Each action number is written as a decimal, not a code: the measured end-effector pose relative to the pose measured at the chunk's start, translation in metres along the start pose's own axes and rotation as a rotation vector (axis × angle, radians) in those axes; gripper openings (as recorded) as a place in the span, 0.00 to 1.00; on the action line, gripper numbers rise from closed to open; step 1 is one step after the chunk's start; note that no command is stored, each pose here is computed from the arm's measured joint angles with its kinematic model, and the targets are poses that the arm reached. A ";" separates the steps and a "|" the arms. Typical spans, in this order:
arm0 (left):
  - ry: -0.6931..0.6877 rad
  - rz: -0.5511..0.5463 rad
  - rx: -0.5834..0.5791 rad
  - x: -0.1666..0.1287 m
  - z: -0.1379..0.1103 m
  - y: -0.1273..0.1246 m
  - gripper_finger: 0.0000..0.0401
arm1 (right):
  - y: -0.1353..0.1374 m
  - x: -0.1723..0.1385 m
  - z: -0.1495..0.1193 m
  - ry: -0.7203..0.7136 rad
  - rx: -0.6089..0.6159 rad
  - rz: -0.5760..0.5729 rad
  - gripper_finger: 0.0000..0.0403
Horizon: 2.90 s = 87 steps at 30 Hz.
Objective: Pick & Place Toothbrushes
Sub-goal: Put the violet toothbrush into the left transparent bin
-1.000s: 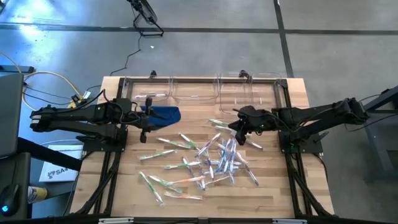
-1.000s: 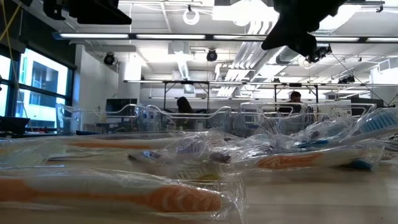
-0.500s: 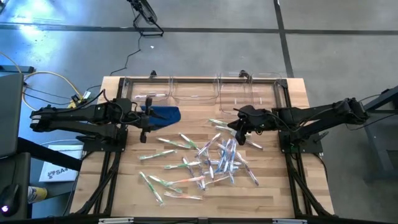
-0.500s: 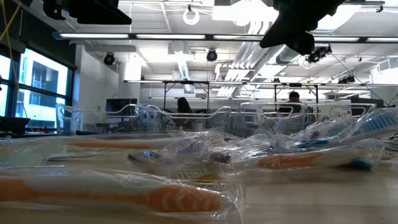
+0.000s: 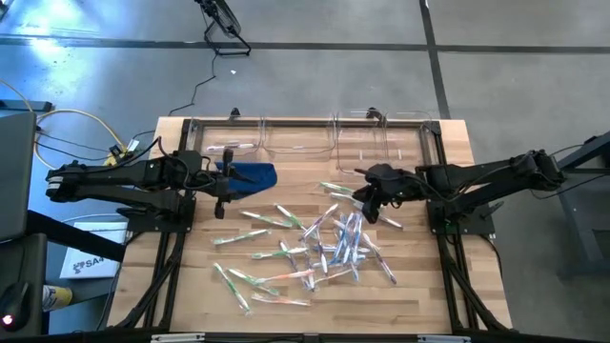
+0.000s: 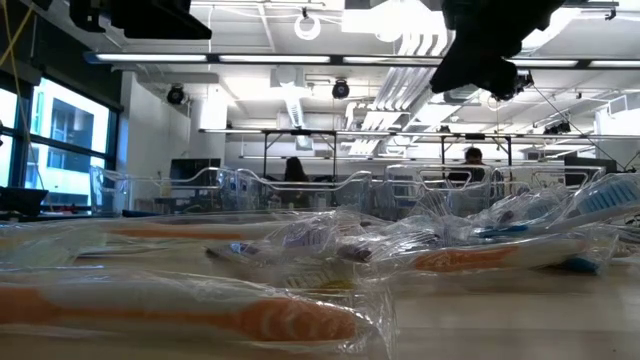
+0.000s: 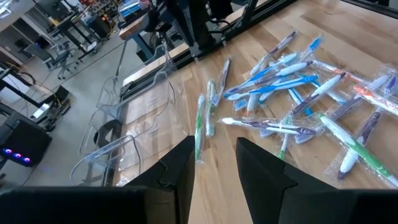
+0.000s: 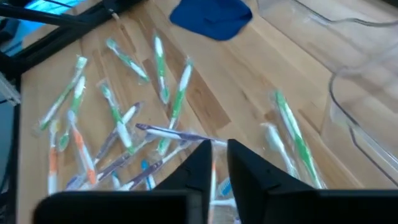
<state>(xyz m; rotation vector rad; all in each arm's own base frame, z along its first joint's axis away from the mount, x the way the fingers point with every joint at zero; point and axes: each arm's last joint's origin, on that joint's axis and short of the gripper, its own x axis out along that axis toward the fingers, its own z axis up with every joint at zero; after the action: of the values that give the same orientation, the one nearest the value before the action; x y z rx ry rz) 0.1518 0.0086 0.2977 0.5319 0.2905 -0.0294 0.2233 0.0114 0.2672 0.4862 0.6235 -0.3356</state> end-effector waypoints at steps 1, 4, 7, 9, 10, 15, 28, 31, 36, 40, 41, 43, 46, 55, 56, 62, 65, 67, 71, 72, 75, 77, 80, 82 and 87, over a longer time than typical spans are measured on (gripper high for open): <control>0.000 0.000 0.000 0.000 0.000 0.000 0.28 | 0.000 0.000 0.000 0.001 0.010 -0.005 0.18; 0.000 0.000 0.000 0.000 0.000 0.000 0.28 | -0.002 0.000 -0.003 0.034 0.065 -0.009 0.27; 0.000 0.000 0.000 0.000 0.000 0.000 0.28 | -0.002 0.000 -0.007 0.108 0.153 0.015 0.34; 0.000 0.000 0.000 0.000 0.000 0.000 0.28 | -0.003 -0.001 -0.011 0.172 0.210 0.037 0.37; 0.000 0.001 0.000 0.000 0.000 0.000 0.28 | -0.002 -0.001 -0.013 0.207 0.229 0.051 0.37; 0.001 0.001 0.000 0.000 0.000 0.000 0.28 | 0.005 -0.005 -0.025 0.324 0.275 0.073 0.37; 0.001 0.001 0.000 0.000 0.000 0.000 0.28 | 0.039 -0.023 -0.058 0.296 0.323 0.039 0.27; 0.001 0.001 0.000 0.000 0.000 0.000 0.28 | 0.045 -0.023 -0.067 0.321 0.322 0.038 0.28; 0.001 0.001 0.000 0.000 0.000 0.000 0.28 | 0.056 -0.018 -0.084 0.390 0.353 -0.001 0.30; 0.004 -0.001 0.000 0.000 0.000 0.000 0.28 | 0.057 -0.007 -0.097 0.438 0.451 -0.109 0.32; 0.009 -0.004 0.000 0.000 -0.001 0.000 0.28 | 0.058 -0.004 -0.099 0.448 0.459 -0.125 0.32; 0.022 -0.011 0.003 0.000 -0.002 -0.001 0.28 | 0.059 0.000 -0.104 0.491 0.461 -0.141 0.33; 0.022 -0.011 0.009 0.000 -0.002 -0.001 0.28 | 0.060 0.008 -0.109 0.505 0.487 -0.172 0.34; 0.045 -0.023 0.010 0.000 -0.004 -0.002 0.28 | 0.064 0.027 -0.130 0.650 0.462 -0.244 0.34; 0.045 -0.023 0.010 0.000 -0.004 -0.002 0.28 | 0.065 0.029 -0.133 0.657 0.454 -0.254 0.34; 0.047 -0.024 0.010 0.001 -0.004 -0.002 0.28 | 0.066 0.037 -0.148 0.680 0.434 -0.311 0.34; 0.047 -0.025 0.010 0.002 -0.004 -0.002 0.28 | 0.068 0.041 -0.154 0.687 0.421 -0.324 0.34; 0.049 -0.026 0.010 0.002 -0.004 -0.003 0.28 | 0.070 0.044 -0.159 0.692 0.412 -0.324 0.34; 0.046 -0.028 0.010 0.002 -0.004 -0.003 0.28 | 0.075 0.052 -0.166 0.697 0.413 -0.296 0.34; 0.046 -0.029 0.010 0.002 -0.004 -0.003 0.28 | 0.075 0.054 -0.168 0.695 0.412 -0.295 0.34; 0.046 -0.028 0.010 0.002 -0.004 -0.003 0.28 | 0.076 0.058 -0.171 0.697 0.407 -0.308 0.33; 0.046 -0.028 0.010 0.002 -0.004 -0.003 0.28 | 0.075 0.060 -0.173 0.700 0.402 -0.320 0.32; 0.047 -0.029 0.010 0.002 -0.004 -0.003 0.28 | 0.074 0.060 -0.173 0.702 0.397 -0.332 0.27; 0.048 -0.029 0.010 0.002 -0.004 -0.003 0.28 | 0.073 0.059 -0.173 0.705 0.395 -0.339 0.22; 0.052 -0.031 0.010 0.002 -0.005 -0.003 0.28 | 0.072 0.059 -0.174 0.712 0.392 -0.344 0.10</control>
<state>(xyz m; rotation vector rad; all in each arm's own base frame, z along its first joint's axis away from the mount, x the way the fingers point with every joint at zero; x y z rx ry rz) 0.1518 0.0086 0.2919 0.5387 0.3495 -0.0477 0.2180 0.1544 0.1312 0.8904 1.3542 -0.6252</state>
